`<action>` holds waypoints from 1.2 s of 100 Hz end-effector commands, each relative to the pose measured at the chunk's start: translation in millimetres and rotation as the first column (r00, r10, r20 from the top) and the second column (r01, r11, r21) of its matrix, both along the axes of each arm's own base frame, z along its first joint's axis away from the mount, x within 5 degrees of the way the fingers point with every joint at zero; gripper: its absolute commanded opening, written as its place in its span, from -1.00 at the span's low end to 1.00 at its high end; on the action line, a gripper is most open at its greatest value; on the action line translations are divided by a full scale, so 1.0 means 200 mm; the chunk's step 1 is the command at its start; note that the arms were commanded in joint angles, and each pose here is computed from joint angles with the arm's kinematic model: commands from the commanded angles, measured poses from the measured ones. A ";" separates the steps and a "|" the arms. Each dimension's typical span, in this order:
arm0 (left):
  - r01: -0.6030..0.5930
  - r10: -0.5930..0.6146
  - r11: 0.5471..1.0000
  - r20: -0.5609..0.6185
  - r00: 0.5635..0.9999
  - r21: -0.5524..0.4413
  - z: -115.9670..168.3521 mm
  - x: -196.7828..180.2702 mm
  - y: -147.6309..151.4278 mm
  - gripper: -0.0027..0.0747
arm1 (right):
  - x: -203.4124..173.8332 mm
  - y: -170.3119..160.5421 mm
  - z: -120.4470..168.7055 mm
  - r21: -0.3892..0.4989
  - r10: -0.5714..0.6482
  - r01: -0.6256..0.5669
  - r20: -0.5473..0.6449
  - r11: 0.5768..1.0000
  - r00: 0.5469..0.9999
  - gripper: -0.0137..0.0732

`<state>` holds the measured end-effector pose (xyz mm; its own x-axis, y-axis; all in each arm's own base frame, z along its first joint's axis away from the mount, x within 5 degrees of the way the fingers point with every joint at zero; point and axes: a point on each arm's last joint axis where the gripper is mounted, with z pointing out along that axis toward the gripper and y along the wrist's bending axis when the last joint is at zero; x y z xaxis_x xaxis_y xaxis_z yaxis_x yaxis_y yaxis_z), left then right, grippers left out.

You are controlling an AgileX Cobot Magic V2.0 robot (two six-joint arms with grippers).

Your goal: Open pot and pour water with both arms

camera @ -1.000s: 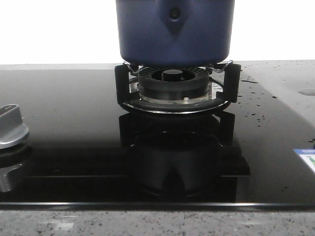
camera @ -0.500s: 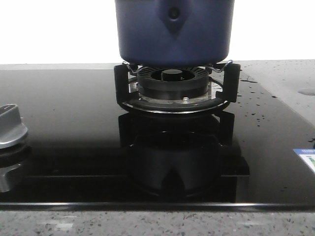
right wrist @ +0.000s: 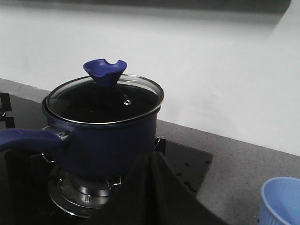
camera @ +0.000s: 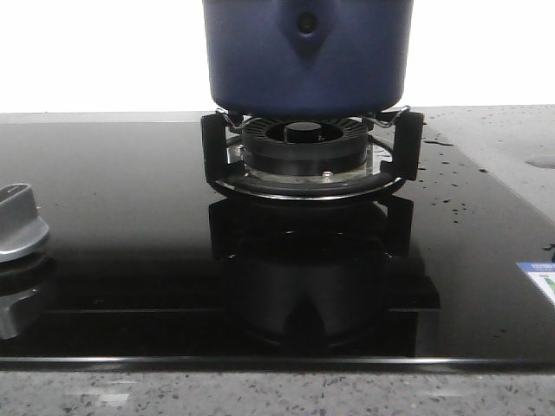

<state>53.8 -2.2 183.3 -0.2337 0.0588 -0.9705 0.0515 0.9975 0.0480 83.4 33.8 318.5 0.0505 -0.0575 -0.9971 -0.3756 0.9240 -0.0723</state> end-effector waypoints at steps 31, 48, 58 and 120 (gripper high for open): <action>-0.005 0.005 1.000 0.030 1.000 -0.018 -0.05 0.00 0.00 -0.98 | 0.03 -0.03 -0.22 -0.087 -0.099 0.088 -0.143 0.992 0.985 -0.85; -0.005 0.005 1.000 0.030 1.000 -0.018 -0.05 0.00 0.00 -0.98 | 0.01 -0.07 -0.39 -0.086 -0.153 0.148 -0.052 0.985 0.987 -0.85; -0.005 0.005 1.000 0.030 1.000 -0.018 -0.05 0.00 0.00 -0.98 | -0.03 -0.10 -0.50 -0.025 -0.216 0.215 -0.044 0.976 0.975 -0.85; -0.005 0.005 1.000 0.030 1.000 -0.018 -0.05 0.00 0.00 -0.98 | -0.15 -0.19 -0.73 -0.011 -0.406 0.419 -0.273 0.908 0.872 -0.85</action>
